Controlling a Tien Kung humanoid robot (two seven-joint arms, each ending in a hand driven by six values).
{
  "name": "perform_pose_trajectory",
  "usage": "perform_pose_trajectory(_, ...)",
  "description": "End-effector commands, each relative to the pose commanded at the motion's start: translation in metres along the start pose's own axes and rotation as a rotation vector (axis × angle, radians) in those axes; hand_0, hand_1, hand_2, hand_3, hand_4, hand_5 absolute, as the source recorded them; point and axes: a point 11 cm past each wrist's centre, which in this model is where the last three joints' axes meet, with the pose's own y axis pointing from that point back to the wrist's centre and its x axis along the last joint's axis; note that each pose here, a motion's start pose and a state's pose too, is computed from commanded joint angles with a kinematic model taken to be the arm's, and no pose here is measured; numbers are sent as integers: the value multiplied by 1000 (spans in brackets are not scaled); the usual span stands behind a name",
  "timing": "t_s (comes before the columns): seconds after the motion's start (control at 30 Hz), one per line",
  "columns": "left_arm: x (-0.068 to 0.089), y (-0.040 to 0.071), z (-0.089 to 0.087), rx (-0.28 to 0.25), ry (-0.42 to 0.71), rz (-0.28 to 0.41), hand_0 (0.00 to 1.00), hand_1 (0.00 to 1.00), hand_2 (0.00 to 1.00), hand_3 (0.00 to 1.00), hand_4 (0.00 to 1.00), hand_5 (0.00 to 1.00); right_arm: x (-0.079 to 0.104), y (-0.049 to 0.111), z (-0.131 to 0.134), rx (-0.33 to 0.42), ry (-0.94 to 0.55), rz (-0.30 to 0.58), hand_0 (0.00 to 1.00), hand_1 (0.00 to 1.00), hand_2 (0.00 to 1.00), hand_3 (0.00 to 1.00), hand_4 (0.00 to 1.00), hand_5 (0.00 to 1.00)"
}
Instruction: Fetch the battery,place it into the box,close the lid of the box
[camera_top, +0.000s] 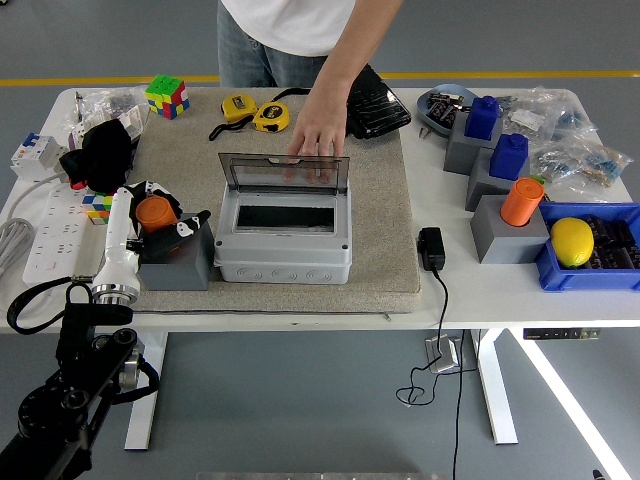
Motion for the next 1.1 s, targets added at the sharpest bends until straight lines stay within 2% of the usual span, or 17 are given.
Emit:
perform_pose_trajectory(0.83,6,-5,11,-38,-14,63,39,51,120,137,940,24,0,0,0,0,1,0,824,789,764,796,998,998)
perform_pose_trajectory(0.87,7,-5,11,-40,-12,67,30,44,106,132,846,138,0,0,0,0,1,0,824,789,763,796,998,998)
perform_pose_trajectory(1.03,9,-6,14,-49,6,82,30,44,106,132,846,138,0,0,1,-1,1,1,824,789,763,796,998,998)
perform_pose_trajectory(1.07,9,-6,15,-54,9,84,25,36,97,122,822,198,0,0,1,-2,1,1,824,789,763,796,998,998)
perform_pose_trajectory(1.1,9,-7,17,-58,11,87,25,36,97,122,822,198,0,0,1,-1,1,1,824,789,763,796,998,998)
